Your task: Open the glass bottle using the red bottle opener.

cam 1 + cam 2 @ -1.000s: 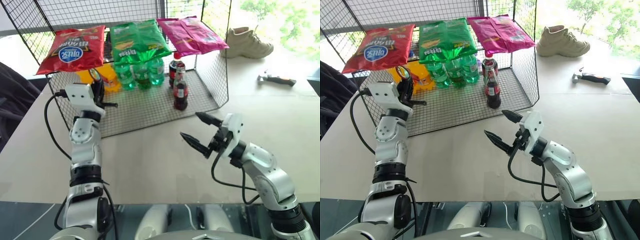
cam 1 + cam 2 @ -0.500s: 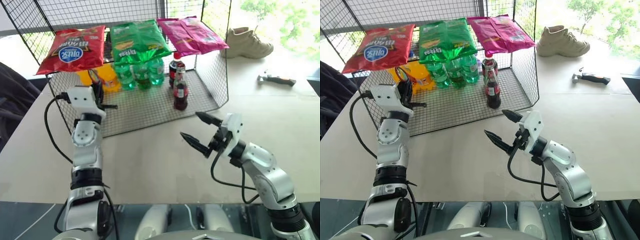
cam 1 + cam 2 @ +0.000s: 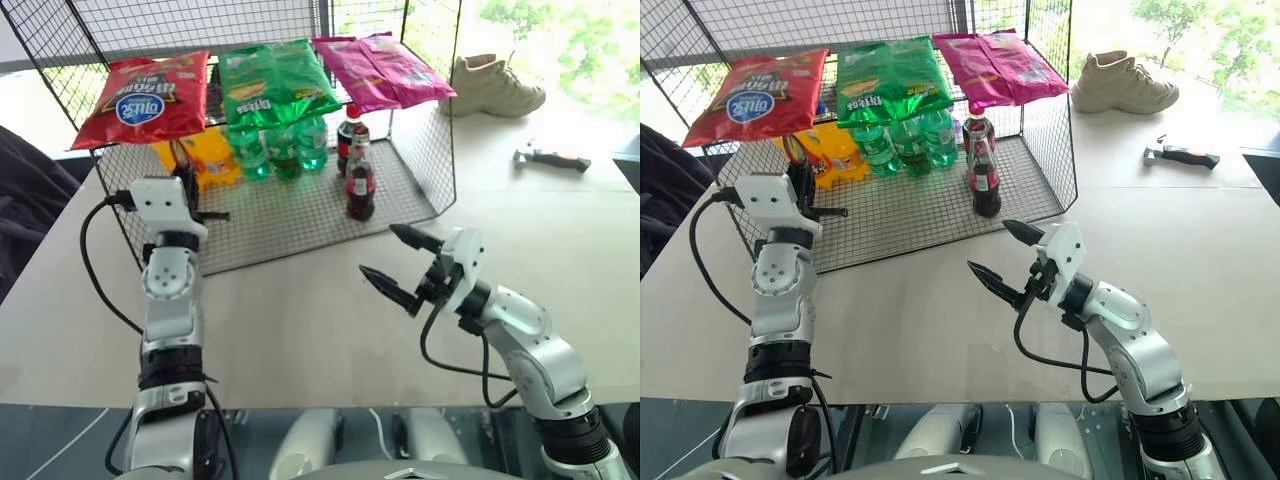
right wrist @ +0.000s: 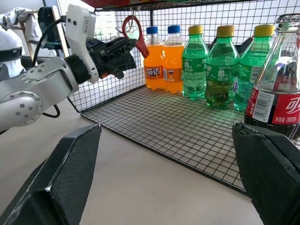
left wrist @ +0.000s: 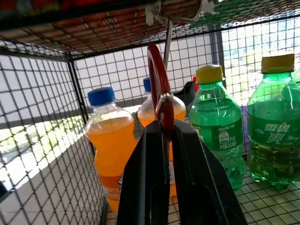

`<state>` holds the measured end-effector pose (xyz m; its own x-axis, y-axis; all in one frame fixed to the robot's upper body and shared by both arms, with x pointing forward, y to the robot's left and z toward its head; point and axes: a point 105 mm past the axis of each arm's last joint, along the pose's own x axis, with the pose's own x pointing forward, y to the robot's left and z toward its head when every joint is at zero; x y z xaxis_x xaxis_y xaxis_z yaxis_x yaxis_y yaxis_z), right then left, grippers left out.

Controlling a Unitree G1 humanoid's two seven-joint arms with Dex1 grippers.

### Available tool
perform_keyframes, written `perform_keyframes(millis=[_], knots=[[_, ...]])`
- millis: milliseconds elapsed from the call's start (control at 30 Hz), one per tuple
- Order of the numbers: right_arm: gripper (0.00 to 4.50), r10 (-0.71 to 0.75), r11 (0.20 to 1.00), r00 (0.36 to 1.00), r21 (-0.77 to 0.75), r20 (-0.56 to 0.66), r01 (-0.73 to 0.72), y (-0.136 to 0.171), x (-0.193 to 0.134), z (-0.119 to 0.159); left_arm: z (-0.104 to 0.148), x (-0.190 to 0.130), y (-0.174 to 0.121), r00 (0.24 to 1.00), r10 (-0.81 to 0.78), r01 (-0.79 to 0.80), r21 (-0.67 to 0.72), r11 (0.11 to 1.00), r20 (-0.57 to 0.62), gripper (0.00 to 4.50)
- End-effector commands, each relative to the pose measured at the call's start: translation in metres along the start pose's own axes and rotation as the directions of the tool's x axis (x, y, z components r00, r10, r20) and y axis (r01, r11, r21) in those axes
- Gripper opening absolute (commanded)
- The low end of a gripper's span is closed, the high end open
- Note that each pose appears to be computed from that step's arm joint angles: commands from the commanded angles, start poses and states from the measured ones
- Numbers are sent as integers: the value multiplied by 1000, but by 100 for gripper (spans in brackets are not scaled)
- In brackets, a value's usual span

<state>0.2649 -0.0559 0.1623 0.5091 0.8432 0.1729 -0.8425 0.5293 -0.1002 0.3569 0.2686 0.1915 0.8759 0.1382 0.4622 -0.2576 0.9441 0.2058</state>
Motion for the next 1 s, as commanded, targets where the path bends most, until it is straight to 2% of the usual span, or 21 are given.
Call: perform_keyframes(millis=[33, 333, 667, 1000], knots=[[450, 13, 1000, 999, -26, 40, -12, 2, 2, 9, 21, -1, 3, 996, 45, -51, 78, 996, 74, 15], [450, 9, 1000, 999, -27, 35, -8, 2, 1, 7, 29, -8, 3, 993, 53, -80, 277, 958, 102, 15], [450, 14, 999, 999, -29, 35, -13, 1, 2, 7, 26, -12, 23, 982, 166, -191, 411, 891, 95, 15], [450, 22, 999, 999, -28, 36, -21, 1, 3, 6, 26, -16, 1, 991, 57, -117, 555, 824, 124, 15]])
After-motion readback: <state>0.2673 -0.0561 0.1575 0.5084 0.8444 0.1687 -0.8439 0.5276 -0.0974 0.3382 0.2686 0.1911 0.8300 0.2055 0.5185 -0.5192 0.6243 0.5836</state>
